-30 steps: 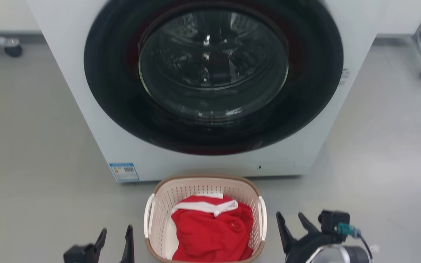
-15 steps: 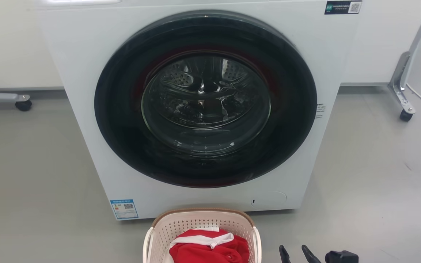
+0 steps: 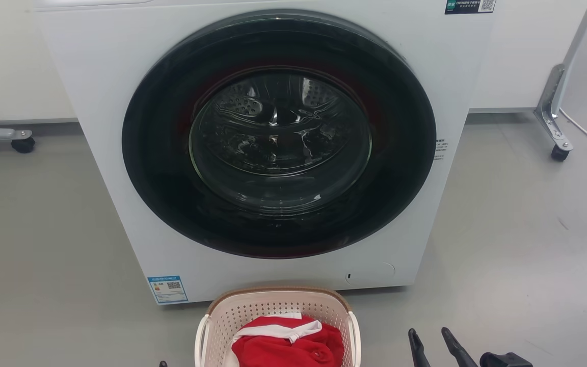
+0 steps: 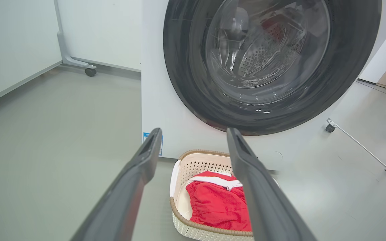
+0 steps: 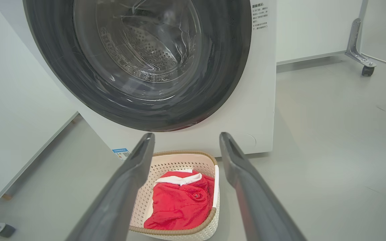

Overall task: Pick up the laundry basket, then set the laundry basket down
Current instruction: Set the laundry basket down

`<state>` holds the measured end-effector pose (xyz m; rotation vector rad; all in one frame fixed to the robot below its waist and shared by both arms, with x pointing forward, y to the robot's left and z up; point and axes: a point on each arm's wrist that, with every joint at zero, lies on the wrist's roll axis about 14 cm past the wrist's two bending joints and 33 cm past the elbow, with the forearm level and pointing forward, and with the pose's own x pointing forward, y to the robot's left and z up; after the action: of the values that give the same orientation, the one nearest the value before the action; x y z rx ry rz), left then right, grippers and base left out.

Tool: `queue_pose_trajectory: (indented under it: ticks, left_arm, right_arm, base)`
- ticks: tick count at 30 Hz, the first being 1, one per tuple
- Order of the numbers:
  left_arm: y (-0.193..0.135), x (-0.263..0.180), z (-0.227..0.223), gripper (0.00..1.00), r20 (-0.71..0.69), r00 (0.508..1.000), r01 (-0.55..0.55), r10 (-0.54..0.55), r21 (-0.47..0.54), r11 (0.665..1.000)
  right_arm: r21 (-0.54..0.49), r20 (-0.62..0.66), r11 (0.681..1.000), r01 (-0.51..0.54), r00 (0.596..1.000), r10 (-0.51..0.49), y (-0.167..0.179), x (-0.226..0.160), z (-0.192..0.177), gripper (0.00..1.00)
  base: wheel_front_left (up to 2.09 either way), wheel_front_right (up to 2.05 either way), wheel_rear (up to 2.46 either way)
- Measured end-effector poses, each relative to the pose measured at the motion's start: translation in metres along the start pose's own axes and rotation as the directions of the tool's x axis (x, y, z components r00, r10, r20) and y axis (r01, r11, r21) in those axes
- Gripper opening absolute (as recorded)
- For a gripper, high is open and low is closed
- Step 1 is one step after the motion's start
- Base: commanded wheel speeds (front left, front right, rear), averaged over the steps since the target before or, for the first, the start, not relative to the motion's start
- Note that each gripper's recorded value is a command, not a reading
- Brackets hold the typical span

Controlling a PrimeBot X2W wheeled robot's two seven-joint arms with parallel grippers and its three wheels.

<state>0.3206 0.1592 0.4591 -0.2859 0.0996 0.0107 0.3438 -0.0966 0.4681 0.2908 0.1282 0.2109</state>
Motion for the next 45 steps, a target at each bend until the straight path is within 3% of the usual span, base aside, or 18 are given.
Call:
queue_pose_trajectory:
  ticks: [23,45]
  left_arm:
    - [-0.002,0.002,0.011,1.0,0.035,0.999,-0.003,0.003,0.007,1.0]
    - [-0.002,0.002,0.013,1.0,0.042,0.999,-0.008,0.007,0.009,1.0]
  right_arm:
    - [-0.061,0.134,0.996,0.062,0.99,-0.054,-0.013,-0.007,0.033,1.0]
    - [-0.078,0.162,0.994,0.074,0.985,-0.06,-0.011,-0.007,0.04,1.0]
  base:
    - [0.0,0.0,0.0]
    - [0.0,0.0,0.0]
